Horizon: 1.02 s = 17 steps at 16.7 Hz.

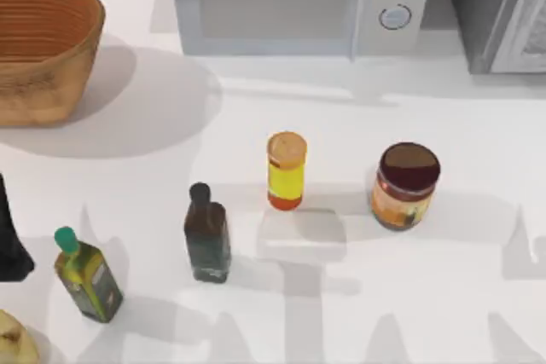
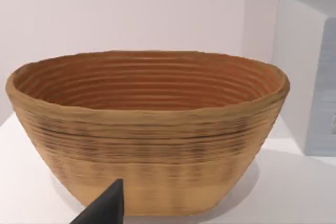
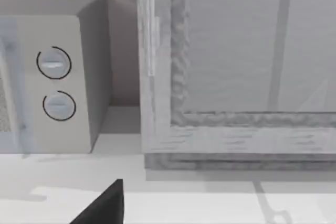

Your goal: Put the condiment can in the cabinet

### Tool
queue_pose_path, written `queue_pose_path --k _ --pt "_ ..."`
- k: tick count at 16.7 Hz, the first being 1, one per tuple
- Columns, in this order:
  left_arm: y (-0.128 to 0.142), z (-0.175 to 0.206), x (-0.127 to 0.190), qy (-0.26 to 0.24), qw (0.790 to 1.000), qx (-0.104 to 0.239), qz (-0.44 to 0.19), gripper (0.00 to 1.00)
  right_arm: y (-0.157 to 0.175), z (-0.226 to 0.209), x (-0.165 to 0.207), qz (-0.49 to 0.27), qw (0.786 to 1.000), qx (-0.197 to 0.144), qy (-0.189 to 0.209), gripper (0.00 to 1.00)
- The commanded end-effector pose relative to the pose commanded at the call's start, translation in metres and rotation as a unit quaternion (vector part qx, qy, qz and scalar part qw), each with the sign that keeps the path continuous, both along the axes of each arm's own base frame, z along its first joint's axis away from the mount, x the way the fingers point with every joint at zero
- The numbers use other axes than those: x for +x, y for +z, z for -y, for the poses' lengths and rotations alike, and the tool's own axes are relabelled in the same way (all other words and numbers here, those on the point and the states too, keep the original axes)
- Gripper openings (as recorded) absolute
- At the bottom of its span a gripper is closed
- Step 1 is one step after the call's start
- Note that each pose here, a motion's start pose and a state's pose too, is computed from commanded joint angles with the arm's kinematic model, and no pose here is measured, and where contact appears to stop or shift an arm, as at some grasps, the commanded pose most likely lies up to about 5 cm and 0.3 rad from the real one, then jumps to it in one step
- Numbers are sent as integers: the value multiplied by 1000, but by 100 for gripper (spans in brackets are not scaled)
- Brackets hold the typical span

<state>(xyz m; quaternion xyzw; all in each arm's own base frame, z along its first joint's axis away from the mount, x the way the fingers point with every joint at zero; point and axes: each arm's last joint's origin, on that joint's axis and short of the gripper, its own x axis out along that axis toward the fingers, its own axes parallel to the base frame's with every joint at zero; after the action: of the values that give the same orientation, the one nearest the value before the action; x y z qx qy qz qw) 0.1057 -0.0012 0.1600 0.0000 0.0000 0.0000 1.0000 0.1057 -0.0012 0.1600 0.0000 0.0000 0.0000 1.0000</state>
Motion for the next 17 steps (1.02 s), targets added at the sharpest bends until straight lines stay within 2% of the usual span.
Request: queue_pose_path --k 4,7,12,15,17 --pt "0 0 0 0 1000 0 0 100 5 -1 0 8 1000 -1 7 100" --pt "0 0 0 0 1000 0 0 100 23 -3 3 27 999 -3 39 100" --pt "0 0 0 0 1000 0 0 100 71 -8 25 44 991 -10 126 100" --pt "0 0 0 0 1000 0 0 100 87 -10 62 23 981 -11 192 100" --pt "0 0 0 0 1000 0 0 100 84 -11 97 -11 971 -5 241 100"
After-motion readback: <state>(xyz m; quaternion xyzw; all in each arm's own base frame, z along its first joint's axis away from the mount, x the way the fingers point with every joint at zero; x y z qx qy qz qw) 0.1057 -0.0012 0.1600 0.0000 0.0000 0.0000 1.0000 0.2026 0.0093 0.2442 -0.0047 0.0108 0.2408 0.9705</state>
